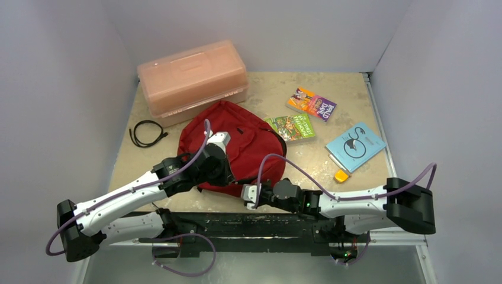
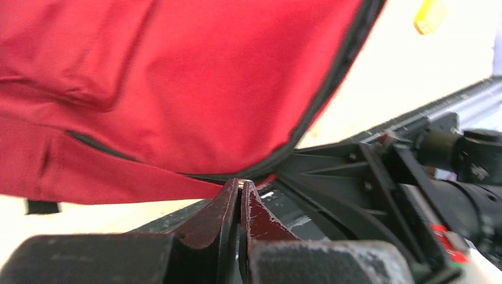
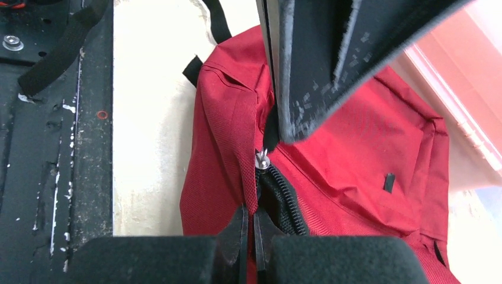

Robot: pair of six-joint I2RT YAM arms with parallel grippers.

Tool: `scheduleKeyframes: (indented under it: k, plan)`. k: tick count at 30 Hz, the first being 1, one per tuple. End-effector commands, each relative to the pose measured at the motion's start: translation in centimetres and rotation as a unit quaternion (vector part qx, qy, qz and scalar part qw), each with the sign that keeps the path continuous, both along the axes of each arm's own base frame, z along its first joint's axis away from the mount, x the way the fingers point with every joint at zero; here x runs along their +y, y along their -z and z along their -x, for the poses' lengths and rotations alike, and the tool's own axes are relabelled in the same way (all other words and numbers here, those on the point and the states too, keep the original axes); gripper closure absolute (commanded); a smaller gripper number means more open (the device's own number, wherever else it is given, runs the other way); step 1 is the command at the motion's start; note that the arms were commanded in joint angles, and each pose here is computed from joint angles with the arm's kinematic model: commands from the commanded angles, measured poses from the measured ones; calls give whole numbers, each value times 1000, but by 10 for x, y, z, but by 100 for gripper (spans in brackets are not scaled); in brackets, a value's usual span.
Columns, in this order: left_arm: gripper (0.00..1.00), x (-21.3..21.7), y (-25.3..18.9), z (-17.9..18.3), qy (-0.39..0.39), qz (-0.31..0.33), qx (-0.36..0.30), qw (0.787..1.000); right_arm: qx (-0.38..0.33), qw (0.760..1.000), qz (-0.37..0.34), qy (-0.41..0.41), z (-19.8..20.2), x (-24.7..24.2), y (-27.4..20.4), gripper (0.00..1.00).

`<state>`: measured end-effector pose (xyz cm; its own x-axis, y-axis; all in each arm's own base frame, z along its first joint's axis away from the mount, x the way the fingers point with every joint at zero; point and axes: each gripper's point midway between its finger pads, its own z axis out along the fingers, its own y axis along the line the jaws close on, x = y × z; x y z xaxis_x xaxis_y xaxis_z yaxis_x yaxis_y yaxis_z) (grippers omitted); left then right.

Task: Pack the student bag
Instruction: Unzip the student bag at the center of the board.

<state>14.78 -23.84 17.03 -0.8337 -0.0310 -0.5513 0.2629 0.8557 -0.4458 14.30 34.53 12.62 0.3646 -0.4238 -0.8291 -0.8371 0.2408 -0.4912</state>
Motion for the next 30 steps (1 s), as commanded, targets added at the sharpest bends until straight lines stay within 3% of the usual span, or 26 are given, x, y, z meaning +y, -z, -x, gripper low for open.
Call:
scheduleKeyframes:
  k: [1, 7, 14, 20, 25, 30]
  plan:
    - [100, 31, 3, -18, -98, -56, -15, 994, 20, 999, -31, 28, -1, -10, -10, 100]
    - [100, 75, 35, -34, -189, -141, 6, 972, 73, 995, -37, 54, 4, -23, 1, 100]
    - [100, 119, 54, -49, -261, -191, 25, 946, 83, 993, -51, 61, 6, -33, -2, 100]
    - [100, 142, 59, -43, -295, -225, 31, 928, 81, 994, -47, 62, 5, -30, 0, 100]
    - [100, 172, 70, -29, -342, -281, 64, 894, 86, 993, -51, 63, 5, -29, 1, 100]
    - [100, 175, 81, -22, -359, -274, 84, 888, 100, 992, -61, 53, 9, -27, 0, 100]
